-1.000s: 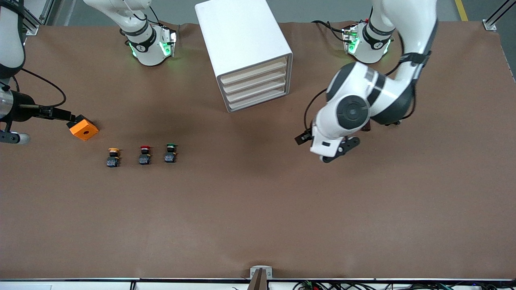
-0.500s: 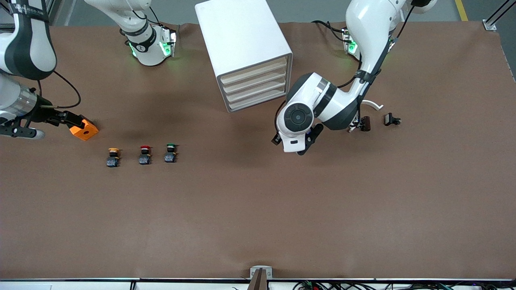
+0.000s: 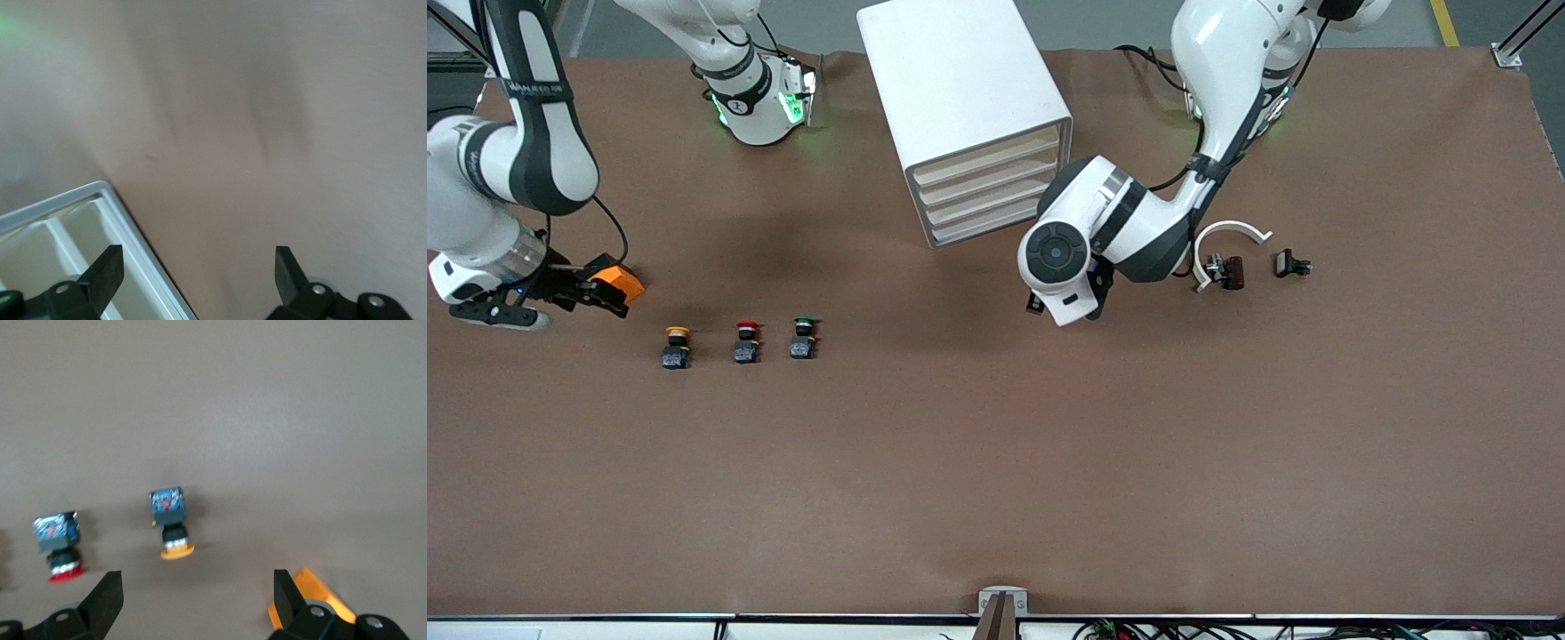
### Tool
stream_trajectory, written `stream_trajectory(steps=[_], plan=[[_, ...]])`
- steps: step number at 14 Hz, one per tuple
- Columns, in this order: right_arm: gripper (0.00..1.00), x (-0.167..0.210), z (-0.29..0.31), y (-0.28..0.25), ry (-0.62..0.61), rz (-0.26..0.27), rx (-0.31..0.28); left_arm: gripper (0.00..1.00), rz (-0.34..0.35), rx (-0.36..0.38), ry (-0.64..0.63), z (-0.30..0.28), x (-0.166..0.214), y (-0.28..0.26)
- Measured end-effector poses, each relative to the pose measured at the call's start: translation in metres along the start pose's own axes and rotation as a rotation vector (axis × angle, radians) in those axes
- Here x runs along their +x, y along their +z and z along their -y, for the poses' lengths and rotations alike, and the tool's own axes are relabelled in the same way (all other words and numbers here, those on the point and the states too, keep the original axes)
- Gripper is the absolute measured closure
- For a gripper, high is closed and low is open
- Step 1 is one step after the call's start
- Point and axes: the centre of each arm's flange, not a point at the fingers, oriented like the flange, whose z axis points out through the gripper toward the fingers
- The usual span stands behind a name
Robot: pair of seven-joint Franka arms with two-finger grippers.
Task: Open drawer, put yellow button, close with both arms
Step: 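Grasp the yellow button with the right gripper while the left gripper grips the drawer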
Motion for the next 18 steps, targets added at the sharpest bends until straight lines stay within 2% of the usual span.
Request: stream_trajectory(steps=[3,7,11,18], plan=[[0.0,0.008,0.008,0.044,-0.019,-0.042,-0.012,0.0,-0.047,0.089,-0.032,0.01,-0.001,0.014],[0.0,0.011,0.02,0.085,-0.012,-0.09,-0.022,0.0,-0.08,0.136,-0.059,0.02,-0.007,0.02],[0.0,0.01,0.045,0.102,0.013,-0.08,-0.015,0.0,-0.091,0.149,-0.08,0.023,-0.007,0.021],[0.0,0.003,0.046,0.129,0.013,-0.041,-0.018,0.0,-0.107,0.179,-0.106,0.018,-0.003,0.038]])
